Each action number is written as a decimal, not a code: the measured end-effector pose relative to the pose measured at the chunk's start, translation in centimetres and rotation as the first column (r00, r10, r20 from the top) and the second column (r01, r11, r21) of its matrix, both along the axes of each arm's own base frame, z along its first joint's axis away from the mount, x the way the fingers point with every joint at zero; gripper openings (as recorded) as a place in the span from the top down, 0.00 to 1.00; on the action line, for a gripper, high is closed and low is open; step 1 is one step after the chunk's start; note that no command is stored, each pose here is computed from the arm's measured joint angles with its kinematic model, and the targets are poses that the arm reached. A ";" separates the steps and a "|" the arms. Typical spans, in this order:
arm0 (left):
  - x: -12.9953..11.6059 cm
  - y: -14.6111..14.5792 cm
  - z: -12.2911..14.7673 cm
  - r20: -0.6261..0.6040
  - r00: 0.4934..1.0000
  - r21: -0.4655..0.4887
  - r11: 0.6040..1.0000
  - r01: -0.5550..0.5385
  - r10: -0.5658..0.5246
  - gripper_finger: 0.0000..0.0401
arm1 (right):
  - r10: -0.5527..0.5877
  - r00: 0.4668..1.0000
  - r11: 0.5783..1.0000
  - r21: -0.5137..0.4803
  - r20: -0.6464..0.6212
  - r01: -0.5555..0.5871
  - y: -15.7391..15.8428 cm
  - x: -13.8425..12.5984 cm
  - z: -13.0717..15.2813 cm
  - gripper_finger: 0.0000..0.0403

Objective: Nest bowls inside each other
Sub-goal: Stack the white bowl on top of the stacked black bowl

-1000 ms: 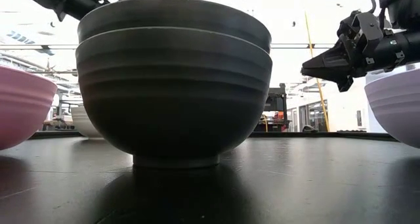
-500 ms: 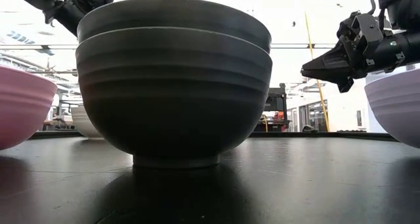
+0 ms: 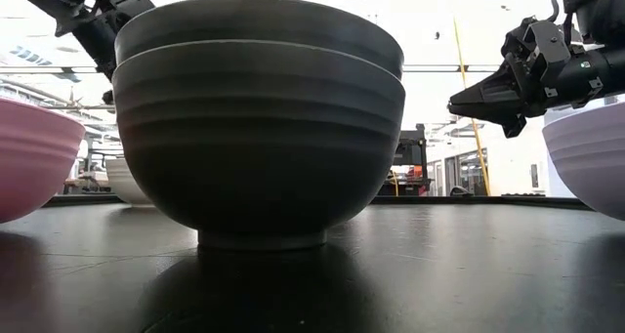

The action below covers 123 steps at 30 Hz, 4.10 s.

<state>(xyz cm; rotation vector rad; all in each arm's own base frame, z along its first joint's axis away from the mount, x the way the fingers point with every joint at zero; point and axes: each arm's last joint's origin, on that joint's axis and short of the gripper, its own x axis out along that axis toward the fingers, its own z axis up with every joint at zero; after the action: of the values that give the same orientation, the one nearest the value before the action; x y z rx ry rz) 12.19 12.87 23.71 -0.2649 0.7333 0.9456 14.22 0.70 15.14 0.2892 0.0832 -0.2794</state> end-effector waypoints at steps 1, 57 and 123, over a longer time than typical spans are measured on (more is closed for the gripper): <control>-0.2 0.1 0.0 -0.007 1.000 0.000 1.000 -0.027 0.027 0.13 | 0.000 1.000 1.000 0.000 0.000 0.000 0.0 0.0 0.0 0.76; 1.3 2.9 -5.3 -0.163 0.987 -0.266 0.963 -0.053 0.010 0.13 | 0.000 1.000 1.000 0.000 0.000 0.000 0.0 0.0 0.0 0.76; 1.2 2.2 -4.1 -0.152 0.984 -0.210 0.976 0.061 -0.094 0.99 | 0.000 1.000 1.000 0.004 0.001 0.000 0.0 0.0 0.0 0.76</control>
<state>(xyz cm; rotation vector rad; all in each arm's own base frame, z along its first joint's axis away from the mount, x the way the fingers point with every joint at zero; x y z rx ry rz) 13.42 15.06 19.62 -0.3400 0.9861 0.8242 14.22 0.70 15.15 0.2934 0.0826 -0.2795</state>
